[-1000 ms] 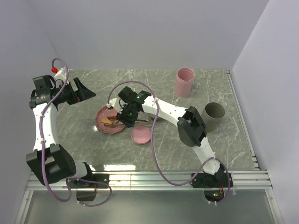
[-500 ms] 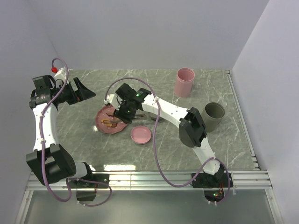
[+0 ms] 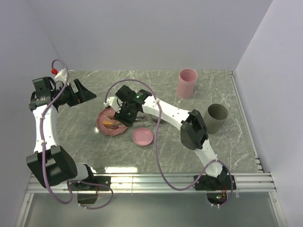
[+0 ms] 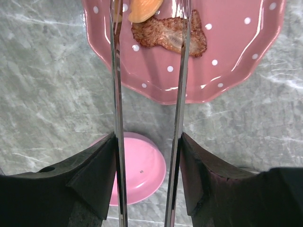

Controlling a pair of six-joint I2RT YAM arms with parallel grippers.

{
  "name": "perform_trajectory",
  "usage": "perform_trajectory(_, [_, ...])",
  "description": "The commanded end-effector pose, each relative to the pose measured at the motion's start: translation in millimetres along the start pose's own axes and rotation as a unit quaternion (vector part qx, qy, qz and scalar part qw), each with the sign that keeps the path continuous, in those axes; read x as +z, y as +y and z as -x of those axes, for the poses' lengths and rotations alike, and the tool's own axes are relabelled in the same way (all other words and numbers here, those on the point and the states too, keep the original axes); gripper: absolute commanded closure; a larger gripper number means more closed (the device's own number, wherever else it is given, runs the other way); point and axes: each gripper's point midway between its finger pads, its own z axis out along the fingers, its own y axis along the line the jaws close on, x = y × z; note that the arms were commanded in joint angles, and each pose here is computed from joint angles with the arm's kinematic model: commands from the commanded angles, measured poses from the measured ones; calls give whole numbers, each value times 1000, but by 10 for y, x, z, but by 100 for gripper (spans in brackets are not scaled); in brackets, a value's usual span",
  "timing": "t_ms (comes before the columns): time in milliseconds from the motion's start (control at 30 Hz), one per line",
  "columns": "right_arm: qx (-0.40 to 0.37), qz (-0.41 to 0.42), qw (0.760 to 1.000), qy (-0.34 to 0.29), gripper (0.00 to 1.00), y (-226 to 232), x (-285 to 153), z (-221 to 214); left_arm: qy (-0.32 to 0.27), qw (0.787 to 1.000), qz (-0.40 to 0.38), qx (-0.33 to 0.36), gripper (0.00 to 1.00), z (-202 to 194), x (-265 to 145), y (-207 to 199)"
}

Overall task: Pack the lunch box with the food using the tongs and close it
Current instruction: Pick up the food using the clamp

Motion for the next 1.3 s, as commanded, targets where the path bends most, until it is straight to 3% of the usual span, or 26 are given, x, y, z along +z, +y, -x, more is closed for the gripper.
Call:
perform_trajectory(0, [-9,-8,1000,-6,41,-2,-1,103,-14,1000,-15,20,1,47,-52,-83])
perform_trajectory(567, [-14,-17,1000,1,42,31,63,136,-14,1000,-14,17,1,3,-62,-47])
perform_trajectory(867, [-14,-18,1000,-3,58,31,12,165,-16,1000,-14,17,1,2,-81,-43])
perform_trajectory(1267, [-13,-16,999,-34,67,69,-198,323,-17,1000,-16,11,0,10,-81,-30])
